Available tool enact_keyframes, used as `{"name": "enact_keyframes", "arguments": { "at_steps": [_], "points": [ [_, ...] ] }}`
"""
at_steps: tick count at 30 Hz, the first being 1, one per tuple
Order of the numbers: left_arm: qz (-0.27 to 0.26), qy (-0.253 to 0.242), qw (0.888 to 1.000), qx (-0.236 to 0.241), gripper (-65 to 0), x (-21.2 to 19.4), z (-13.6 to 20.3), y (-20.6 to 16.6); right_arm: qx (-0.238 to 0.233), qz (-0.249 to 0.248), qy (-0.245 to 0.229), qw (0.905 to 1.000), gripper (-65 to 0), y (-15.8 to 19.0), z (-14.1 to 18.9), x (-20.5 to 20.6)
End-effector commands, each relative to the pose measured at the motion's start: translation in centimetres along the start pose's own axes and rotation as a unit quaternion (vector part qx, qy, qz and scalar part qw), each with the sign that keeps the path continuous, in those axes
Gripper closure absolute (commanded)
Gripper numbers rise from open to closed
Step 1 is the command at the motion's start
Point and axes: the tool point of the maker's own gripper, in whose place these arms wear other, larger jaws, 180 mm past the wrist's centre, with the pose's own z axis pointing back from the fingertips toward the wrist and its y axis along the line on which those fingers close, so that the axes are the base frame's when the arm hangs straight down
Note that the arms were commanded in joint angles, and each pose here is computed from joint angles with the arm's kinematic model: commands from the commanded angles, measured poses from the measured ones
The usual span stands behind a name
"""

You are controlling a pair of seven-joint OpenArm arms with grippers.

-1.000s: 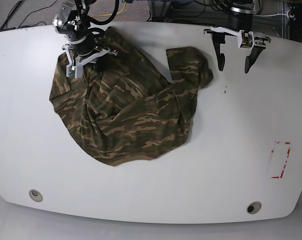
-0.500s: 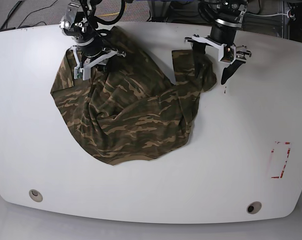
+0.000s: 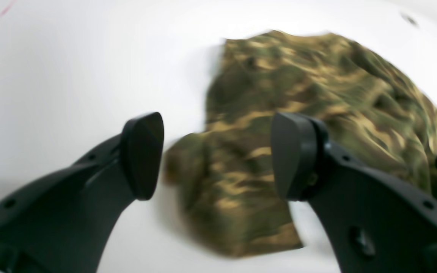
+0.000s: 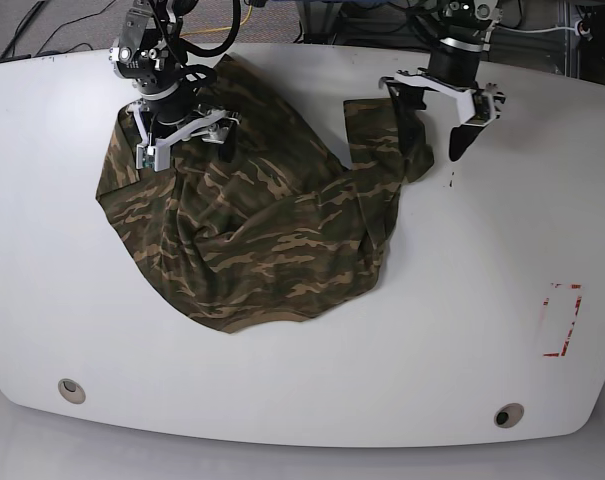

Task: Layout the t-shirt on the table in an organized manner, then fold the t-shirt properly
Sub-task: 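Lower the left gripper onto the shirt's sleeve and grasp it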

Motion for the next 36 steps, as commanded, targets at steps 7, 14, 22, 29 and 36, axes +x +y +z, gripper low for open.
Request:
{"name": "enact_keyframes", "arguments": {
  "at_steps": [7,14,22,29,36],
  "points": [
    [0.109,0.031,0.993,0.012,-40.8,-0.1,0.5,2.6,0.007,0.024,-0.053,0.9983,-52.5,-0.1,0.0,4.0],
    [0.177,0.084,0.98,-0.013,-40.8,-1.1,0.6,2.6,0.009,0.031,-0.069,0.9971,-52.5,0.1,-0.3,5.5],
    [0.233,0.125,0.964,-0.039,-40.8,-1.9,0.1,1.3,0.009,0.029,-0.066,0.9973,-52.5,0.0,-0.3,5.2],
    [0.249,0.174,0.951,-0.056,-40.8,-3.4,0.1,0.3,0.009,0.028,-0.065,0.9975,-52.5,0.1,-0.3,5.1],
    [0.261,0.197,0.942,-0.077,-40.8,-3.7,-0.1,-0.9,0.01,0.03,-0.068,0.9972,-52.5,0.1,-0.3,5.4]
  ]
}}
